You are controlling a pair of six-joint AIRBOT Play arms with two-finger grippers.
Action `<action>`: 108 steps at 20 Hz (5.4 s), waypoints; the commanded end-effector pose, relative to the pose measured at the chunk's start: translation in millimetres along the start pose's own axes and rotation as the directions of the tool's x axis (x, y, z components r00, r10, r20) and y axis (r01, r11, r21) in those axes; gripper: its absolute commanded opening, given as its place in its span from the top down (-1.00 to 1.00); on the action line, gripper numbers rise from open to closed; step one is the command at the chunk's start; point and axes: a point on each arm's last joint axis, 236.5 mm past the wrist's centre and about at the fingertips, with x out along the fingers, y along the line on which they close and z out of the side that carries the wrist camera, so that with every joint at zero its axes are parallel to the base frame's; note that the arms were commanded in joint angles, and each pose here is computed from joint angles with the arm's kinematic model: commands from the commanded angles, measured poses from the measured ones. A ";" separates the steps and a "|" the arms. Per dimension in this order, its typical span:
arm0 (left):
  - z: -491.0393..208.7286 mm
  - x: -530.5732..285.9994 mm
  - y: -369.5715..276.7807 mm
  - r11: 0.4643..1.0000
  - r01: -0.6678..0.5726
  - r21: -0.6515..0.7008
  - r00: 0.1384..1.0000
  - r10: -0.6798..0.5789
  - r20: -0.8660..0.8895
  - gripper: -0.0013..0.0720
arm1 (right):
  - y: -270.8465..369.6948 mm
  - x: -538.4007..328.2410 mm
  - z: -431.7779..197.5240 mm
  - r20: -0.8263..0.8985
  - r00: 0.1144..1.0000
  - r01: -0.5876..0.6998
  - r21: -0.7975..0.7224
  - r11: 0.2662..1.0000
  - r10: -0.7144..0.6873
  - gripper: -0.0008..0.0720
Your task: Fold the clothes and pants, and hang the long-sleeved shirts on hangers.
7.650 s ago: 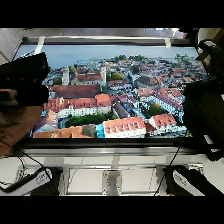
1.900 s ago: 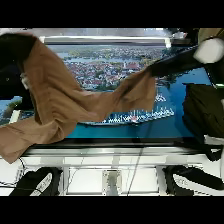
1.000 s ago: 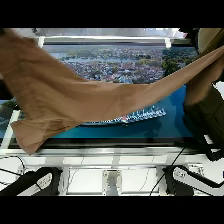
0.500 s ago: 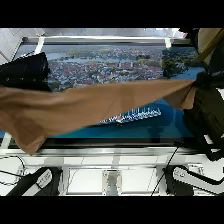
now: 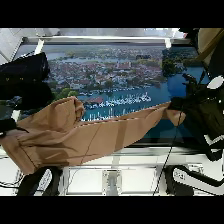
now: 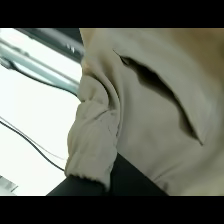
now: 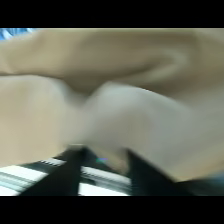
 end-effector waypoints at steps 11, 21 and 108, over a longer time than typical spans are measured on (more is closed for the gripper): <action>-6.1 15.6 -14.4 0.999 0.041 0.016 0.999 -0.041 -0.007 0.92 | 335.7 189.7 39.0 -0.106 0.906 -0.416 -0.411 0.811 0.411 -0.10; 6.2 12.1 -44.7 0.986 0.168 0.020 0.985 -0.169 0.045 0.92 | 402.4 269.5 33.7 -0.221 0.856 -0.516 -0.302 0.801 0.468 -0.46; 125.9 -68.5 11.8 0.978 0.122 -0.170 0.794 0.007 0.608 0.92 | 68.3 -103.1 156.5 0.324 0.933 0.263 -0.322 0.909 -0.155 0.94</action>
